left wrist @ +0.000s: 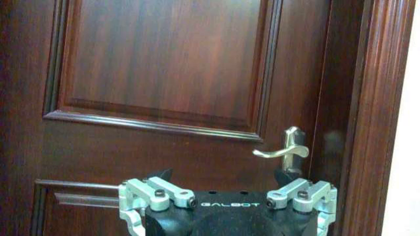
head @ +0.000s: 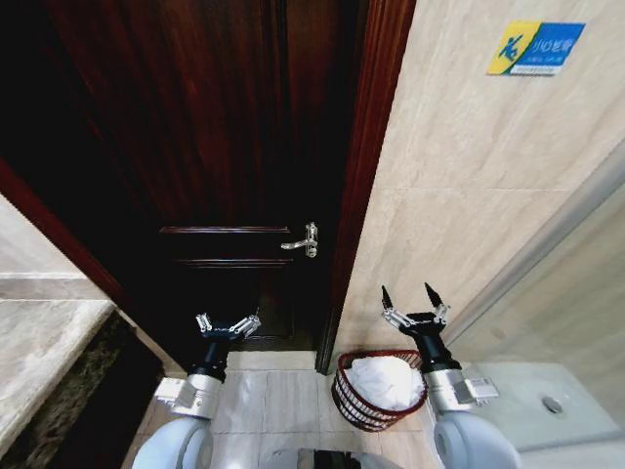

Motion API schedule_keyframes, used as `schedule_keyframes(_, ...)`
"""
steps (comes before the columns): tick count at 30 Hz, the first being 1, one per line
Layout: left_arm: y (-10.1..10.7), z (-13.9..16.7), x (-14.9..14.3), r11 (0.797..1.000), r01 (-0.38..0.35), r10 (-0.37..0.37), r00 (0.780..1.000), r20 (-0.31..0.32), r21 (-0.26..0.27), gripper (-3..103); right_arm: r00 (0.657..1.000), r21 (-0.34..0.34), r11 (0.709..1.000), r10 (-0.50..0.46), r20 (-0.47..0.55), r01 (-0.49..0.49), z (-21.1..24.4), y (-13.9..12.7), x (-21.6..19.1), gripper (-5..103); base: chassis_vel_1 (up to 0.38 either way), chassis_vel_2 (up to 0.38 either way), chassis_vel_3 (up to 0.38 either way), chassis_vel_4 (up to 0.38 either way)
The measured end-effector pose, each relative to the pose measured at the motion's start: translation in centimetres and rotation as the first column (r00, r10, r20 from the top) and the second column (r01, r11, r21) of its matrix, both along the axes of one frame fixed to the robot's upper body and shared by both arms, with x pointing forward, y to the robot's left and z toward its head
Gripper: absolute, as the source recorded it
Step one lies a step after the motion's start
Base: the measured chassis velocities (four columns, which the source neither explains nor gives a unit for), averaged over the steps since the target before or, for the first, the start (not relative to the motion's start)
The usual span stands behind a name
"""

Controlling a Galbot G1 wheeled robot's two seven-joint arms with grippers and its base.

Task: Discard the used towel into the hamper.

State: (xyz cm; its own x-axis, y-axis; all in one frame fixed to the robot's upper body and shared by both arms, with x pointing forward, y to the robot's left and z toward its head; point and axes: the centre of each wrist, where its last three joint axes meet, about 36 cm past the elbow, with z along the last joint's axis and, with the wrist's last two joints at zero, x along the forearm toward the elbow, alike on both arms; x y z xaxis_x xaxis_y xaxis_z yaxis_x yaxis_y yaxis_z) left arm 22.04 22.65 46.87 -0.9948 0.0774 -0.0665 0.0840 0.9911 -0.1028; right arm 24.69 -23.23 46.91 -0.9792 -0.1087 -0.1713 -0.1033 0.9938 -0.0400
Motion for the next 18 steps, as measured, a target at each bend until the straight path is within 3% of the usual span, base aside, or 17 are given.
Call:
schedule_keyframes(9,0.0,0.0,0.0,1.0,0.0,0.0,1.0,0.0,0.0,100,1.0,0.0,1.0,-0.001,0.0,0.001,0.0,0.0,0.0,100,0.0,0.0,0.0,0.0)
schedule_keyframes(18,0.0,0.0,0.0,1.0,0.0,0.0,1.0,0.0,0.0,100,1.0,0.0,1.0,-0.001,0.0,0.001,0.0,-0.01,0.0,100,-0.077,-0.084,0.078,0.091)
